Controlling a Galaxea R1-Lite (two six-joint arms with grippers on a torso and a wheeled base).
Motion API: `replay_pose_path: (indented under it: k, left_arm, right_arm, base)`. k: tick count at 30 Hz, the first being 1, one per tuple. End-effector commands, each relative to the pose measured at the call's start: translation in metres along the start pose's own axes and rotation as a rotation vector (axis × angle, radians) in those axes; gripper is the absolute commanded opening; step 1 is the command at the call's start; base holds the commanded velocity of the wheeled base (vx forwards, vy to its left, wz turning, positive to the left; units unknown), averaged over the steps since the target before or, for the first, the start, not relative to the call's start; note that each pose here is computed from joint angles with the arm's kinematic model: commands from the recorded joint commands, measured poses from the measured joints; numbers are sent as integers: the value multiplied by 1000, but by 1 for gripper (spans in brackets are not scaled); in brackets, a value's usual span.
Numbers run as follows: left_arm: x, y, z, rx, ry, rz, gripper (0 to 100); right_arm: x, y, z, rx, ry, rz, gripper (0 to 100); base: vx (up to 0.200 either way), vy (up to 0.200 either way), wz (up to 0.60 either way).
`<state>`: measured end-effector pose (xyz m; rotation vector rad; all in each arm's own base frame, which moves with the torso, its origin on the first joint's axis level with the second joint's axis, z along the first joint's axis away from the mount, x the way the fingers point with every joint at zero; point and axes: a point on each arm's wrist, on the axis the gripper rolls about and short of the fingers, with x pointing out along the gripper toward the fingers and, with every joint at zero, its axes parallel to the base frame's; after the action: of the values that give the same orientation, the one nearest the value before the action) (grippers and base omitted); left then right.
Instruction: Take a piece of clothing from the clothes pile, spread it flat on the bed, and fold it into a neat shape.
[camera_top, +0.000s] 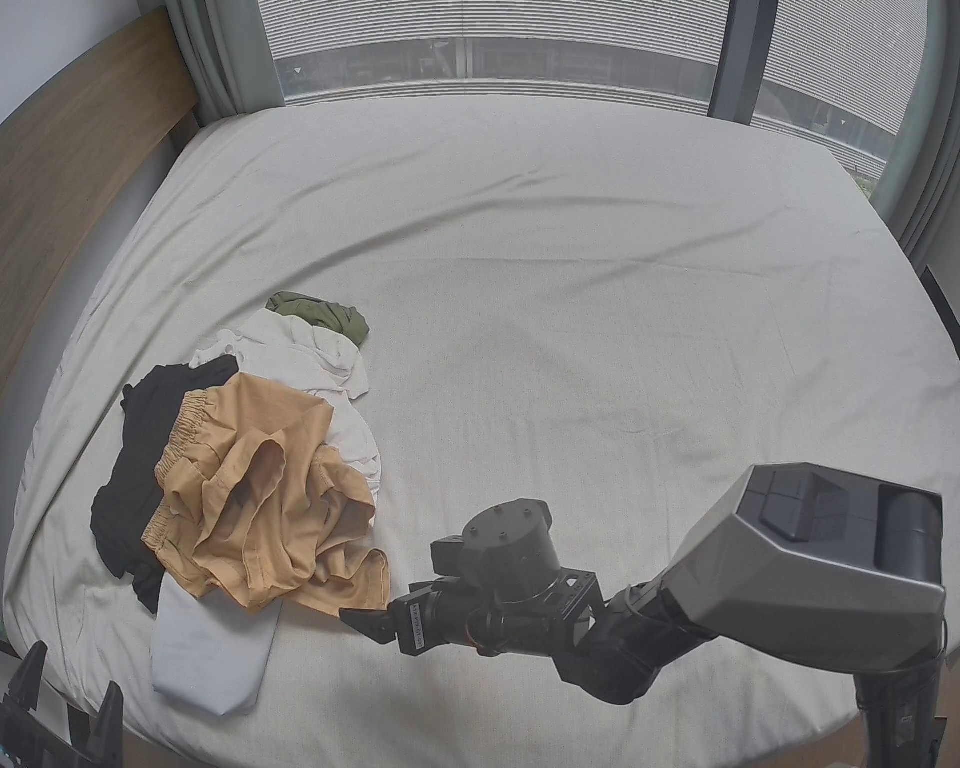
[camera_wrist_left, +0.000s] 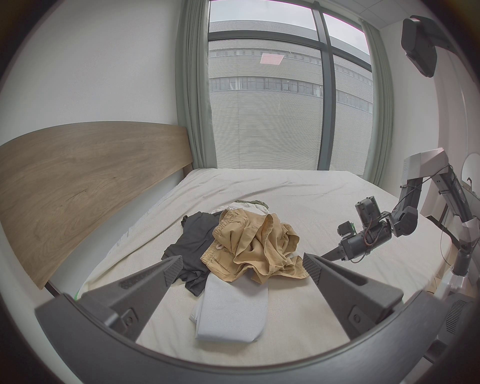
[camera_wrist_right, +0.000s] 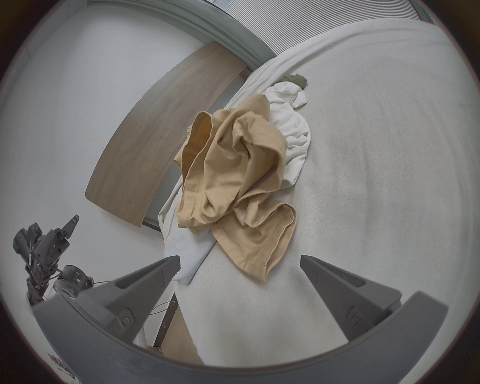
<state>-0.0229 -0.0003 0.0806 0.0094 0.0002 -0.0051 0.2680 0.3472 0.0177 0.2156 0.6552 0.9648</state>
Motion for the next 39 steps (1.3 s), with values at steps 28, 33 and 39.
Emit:
replay_pose_path:
  k: [28,33,39]
  left_arm:
    - [0,0,-5,0,4,0,100]
    - [0,0,-5,0,4,0,100]
    - [0,0,-5,0,4,0,100]
  right_arm:
    - [47,-5,-24,47,-21,-54,0]
    - [46,-6,-24,60,-26,-70,0]
    - [38,-9,-29,69,-8,-103,0]
  base:
    - [0,0,0]
    - [0,0,0]
    - [0,0,0]
